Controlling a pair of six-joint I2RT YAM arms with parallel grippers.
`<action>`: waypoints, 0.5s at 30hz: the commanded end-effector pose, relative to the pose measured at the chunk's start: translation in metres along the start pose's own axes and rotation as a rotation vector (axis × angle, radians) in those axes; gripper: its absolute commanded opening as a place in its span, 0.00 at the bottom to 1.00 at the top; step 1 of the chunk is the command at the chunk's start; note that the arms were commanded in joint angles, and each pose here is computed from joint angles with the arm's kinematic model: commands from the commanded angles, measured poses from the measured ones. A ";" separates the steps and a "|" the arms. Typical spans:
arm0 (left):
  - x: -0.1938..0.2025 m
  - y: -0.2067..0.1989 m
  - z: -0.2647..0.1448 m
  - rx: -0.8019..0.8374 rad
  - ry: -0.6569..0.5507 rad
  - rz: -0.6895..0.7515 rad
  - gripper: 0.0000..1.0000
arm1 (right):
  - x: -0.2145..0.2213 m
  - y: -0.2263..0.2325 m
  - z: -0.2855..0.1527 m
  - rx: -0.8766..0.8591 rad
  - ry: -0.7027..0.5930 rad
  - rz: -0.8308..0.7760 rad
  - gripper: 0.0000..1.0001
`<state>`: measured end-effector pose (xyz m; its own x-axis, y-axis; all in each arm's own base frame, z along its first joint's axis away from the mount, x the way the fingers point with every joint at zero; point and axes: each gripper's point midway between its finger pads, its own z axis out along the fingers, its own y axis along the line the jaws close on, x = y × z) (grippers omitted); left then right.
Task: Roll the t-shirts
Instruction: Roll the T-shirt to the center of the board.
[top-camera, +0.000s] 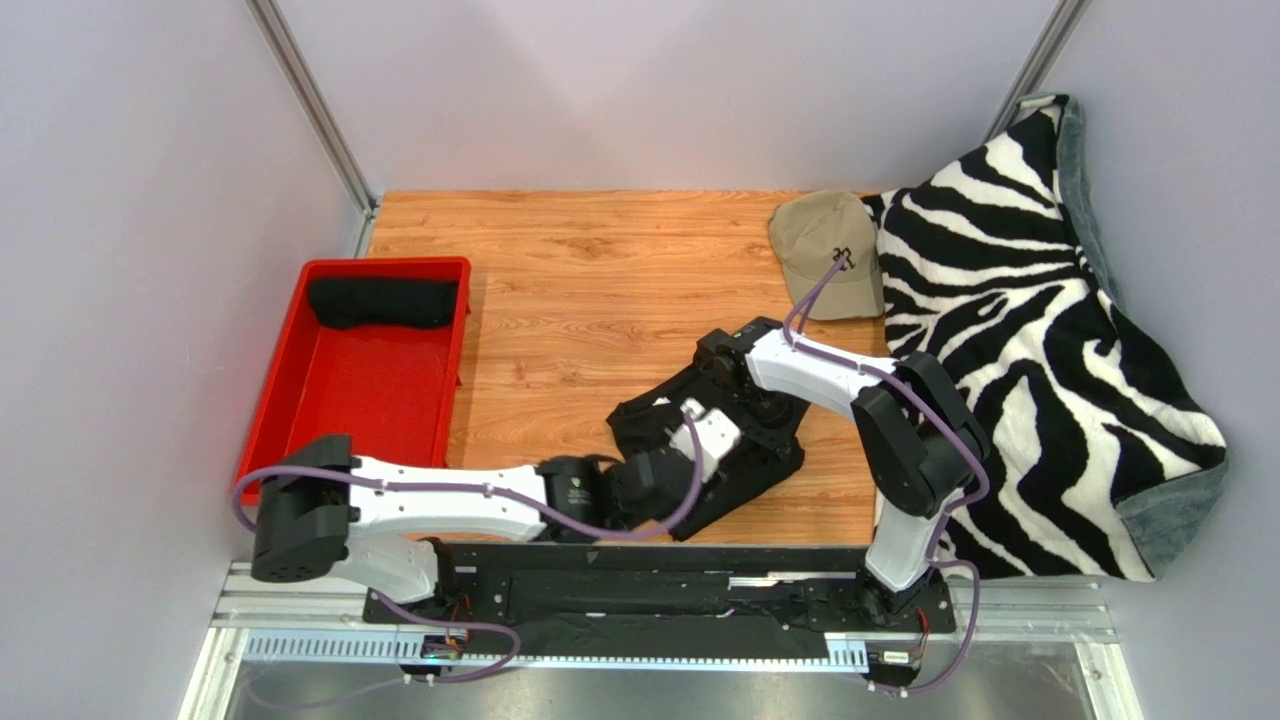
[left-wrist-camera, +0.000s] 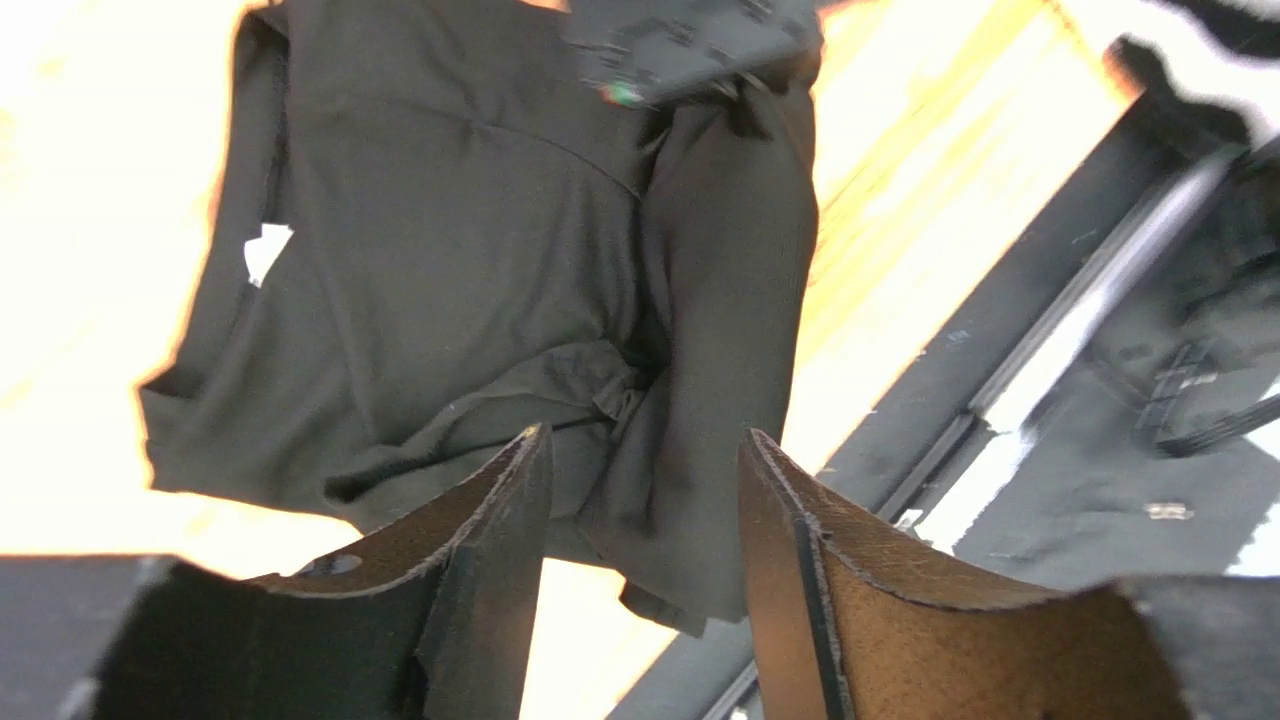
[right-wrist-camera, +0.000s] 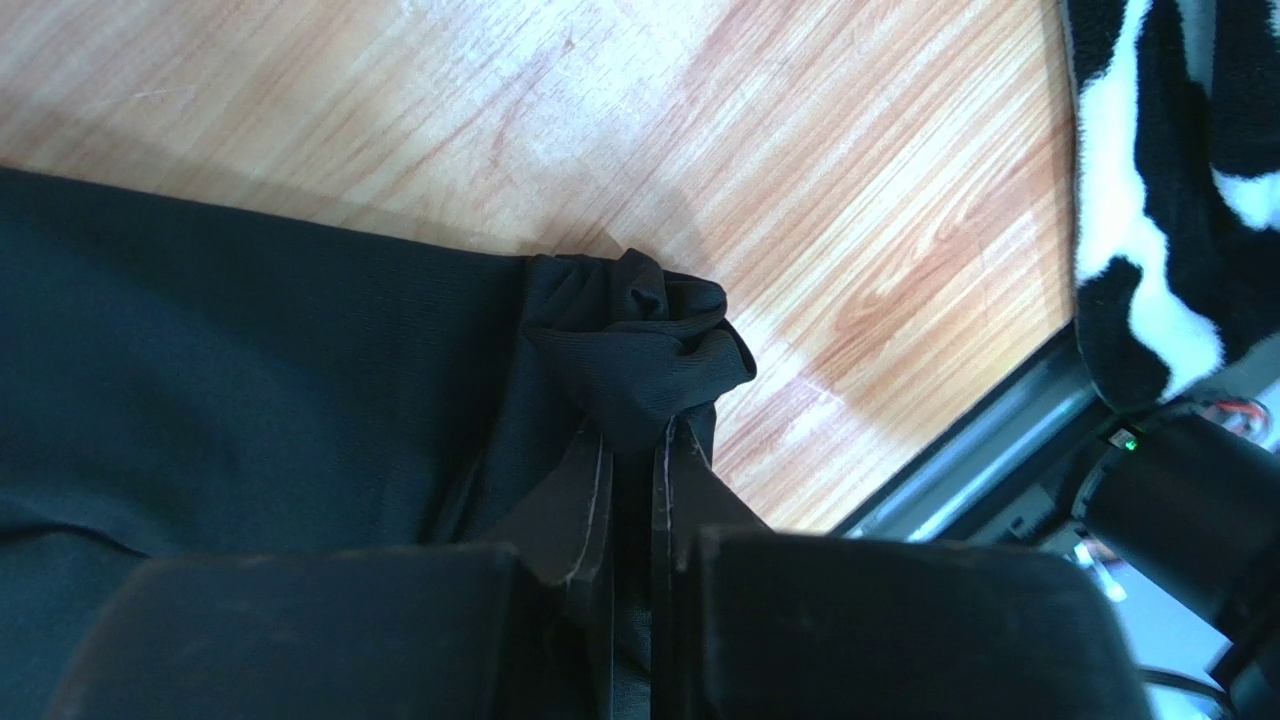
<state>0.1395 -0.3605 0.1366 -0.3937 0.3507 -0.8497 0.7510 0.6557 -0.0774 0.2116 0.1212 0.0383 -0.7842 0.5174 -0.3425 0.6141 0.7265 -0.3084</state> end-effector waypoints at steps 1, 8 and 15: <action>-0.011 -0.003 0.004 -0.240 -0.086 0.270 0.57 | -0.002 0.005 -0.004 0.027 0.042 -0.020 0.00; -0.005 -0.040 0.028 -0.229 -0.079 0.437 0.59 | -0.005 0.009 -0.006 0.024 0.065 -0.023 0.00; 0.003 -0.058 0.046 -0.186 -0.068 0.491 0.59 | -0.002 0.005 0.002 0.066 0.080 -0.051 0.00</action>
<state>0.1186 -0.4090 0.0959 -0.0263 0.6471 -0.7620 0.7331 0.5307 0.4254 0.2137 0.1223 0.0371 -0.8143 0.5160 -0.2658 0.5805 0.7239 -0.3729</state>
